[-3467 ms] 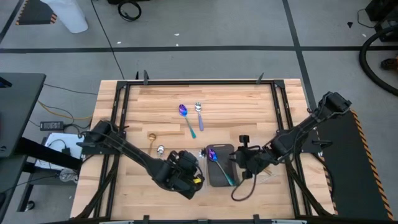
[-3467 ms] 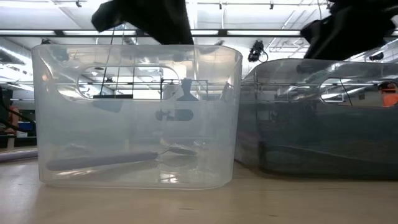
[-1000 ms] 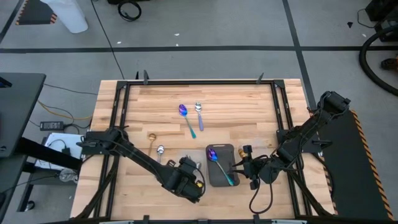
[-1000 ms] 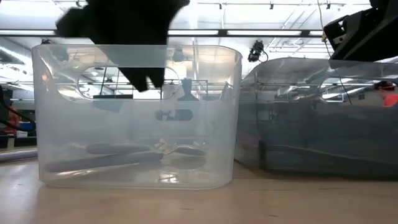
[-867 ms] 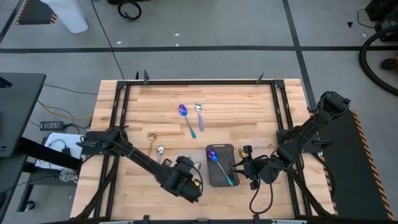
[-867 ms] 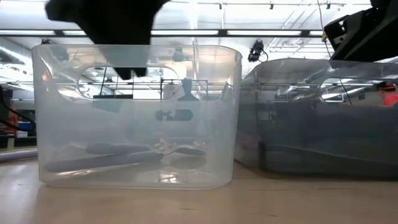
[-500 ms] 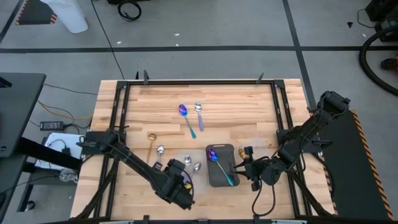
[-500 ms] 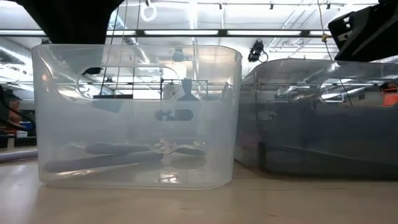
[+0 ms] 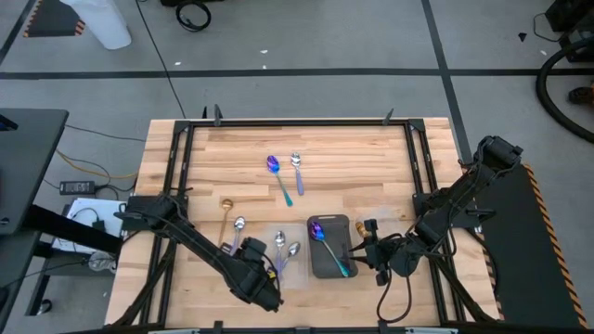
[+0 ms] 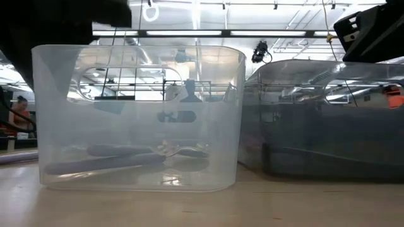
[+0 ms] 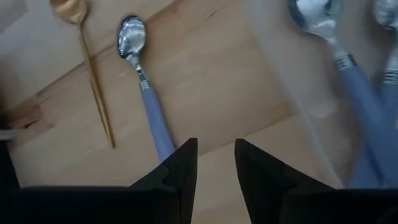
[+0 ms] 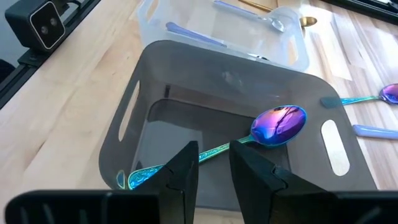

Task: Sort silverware by color (type)
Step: Put the purple spoon into the left transparent bin

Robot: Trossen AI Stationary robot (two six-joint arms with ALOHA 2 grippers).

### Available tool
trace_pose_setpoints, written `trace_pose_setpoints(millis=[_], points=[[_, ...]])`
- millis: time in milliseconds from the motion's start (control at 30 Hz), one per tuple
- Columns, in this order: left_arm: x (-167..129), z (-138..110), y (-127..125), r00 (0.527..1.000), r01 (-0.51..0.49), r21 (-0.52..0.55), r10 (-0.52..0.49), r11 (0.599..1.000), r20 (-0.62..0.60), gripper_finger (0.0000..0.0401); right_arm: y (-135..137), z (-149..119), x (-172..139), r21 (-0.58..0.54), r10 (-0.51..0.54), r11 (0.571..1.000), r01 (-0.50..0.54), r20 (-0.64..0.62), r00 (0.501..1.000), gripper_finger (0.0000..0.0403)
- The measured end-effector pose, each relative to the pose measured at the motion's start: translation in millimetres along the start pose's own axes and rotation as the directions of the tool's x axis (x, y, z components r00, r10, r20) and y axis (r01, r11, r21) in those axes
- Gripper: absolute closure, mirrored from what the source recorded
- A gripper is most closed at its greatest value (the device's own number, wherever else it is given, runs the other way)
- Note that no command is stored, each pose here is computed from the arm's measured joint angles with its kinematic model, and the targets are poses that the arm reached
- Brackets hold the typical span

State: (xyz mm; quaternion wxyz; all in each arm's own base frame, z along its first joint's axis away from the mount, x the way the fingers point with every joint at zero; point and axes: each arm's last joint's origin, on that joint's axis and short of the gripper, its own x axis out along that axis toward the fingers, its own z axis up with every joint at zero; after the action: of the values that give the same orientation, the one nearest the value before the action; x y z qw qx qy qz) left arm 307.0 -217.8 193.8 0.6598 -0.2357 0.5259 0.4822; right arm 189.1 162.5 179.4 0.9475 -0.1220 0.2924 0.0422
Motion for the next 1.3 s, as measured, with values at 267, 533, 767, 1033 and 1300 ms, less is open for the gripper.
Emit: trace_pose_setpoints(millis=[267,533,767,1033,1300], points=[[12,-4,4,0.999,-0.047,-0.004,0.047,0.999,-0.027,0.0286,1,0,0,0.002,0.032,0.999,-0.032,-0.008,0.999,0.0302],[21,-6,11,0.997,-0.076,-0.018,0.076,0.997,-0.024,0.0325,4,-1,-1,-0.004,0.085,0.996,-0.085,-0.018,0.996,0.0302],[13,1,28,1.000,-0.011,-0.080,0.011,0.997,0.001,0.0345,5,-8,-2,-0.020,0.090,0.996,-0.090,-0.031,0.995,0.0302],[35,-4,40,0.996,0.079,-0.113,-0.082,0.990,-0.027,0.0347,10,-9,-6,-0.058,0.094,0.994,-0.095,-0.027,0.995,0.0302],[49,-7,47,0.998,0.042,-0.165,-0.047,0.985,-0.029,0.0318,14,-11,-9,-0.073,0.108,0.991,-0.109,-0.027,0.994,0.0302]])
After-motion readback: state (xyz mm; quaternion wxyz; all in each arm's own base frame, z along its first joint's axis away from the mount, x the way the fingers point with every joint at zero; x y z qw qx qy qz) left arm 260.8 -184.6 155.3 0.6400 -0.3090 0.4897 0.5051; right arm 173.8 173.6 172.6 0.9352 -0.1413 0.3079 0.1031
